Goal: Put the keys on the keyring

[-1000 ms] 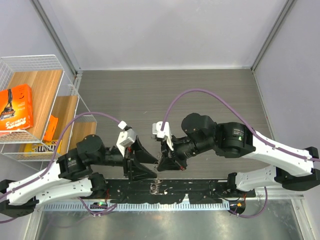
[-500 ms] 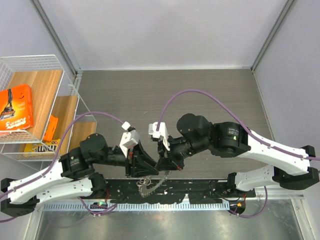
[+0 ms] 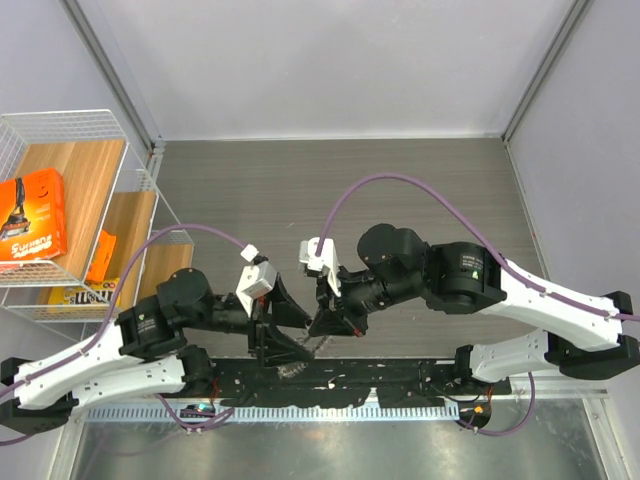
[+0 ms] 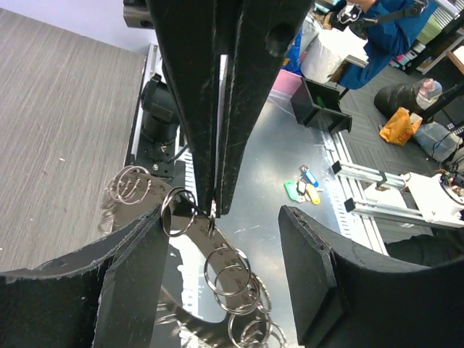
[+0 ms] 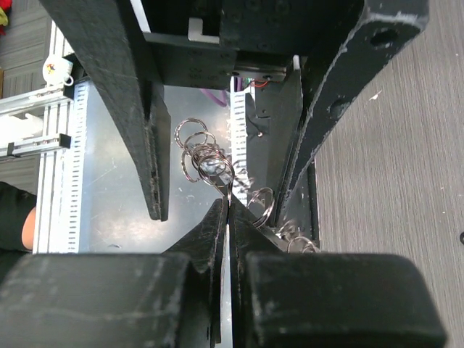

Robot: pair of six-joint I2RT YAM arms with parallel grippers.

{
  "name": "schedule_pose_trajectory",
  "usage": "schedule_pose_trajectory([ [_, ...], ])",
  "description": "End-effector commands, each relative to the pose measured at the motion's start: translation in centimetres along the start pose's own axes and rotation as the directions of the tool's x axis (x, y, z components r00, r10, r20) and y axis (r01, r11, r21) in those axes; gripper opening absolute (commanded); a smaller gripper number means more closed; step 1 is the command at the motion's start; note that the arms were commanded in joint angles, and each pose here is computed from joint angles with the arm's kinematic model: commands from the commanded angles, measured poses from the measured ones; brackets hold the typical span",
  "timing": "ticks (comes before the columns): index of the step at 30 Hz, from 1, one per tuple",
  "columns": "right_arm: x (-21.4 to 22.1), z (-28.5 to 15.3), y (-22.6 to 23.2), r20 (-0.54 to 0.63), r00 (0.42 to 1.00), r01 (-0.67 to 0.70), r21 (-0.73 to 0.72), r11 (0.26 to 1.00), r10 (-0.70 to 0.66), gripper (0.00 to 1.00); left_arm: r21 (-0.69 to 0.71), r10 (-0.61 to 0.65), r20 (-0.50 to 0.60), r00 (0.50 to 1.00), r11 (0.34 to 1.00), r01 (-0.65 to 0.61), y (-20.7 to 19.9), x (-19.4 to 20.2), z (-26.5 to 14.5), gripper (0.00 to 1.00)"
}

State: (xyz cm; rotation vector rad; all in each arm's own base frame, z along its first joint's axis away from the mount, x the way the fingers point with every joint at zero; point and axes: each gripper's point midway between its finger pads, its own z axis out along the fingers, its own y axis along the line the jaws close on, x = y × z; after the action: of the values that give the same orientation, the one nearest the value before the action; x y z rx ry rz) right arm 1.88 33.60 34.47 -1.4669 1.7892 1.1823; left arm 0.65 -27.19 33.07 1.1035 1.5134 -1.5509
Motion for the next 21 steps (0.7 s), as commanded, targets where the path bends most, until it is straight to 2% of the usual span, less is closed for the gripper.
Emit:
schedule_pose_trajectory([
  [1,-3.77,-1.61,1.08,0.130,0.991,0.036,-0.010,0.999,-0.034,0.05,0.025,0.015,0.000,1.000,1.000,-0.015,-0.59,-0.53,0.04,0.65],
  [15,-3.74,-1.34,1.08,0.125,0.992,0.036,-0.017,0.999,-0.034,0.06,-0.003,0.017,0.001,1.000,1.000,-0.017,-0.10,-0.46,-0.06,0.41],
  [21,-3.50,-1.09,1.09,0.118,0.993,0.035,-0.024,0.999,-0.032,0.06,-0.016,0.016,-0.007,1.000,1.000,-0.016,0.23,-0.58,0.31,0.26],
])
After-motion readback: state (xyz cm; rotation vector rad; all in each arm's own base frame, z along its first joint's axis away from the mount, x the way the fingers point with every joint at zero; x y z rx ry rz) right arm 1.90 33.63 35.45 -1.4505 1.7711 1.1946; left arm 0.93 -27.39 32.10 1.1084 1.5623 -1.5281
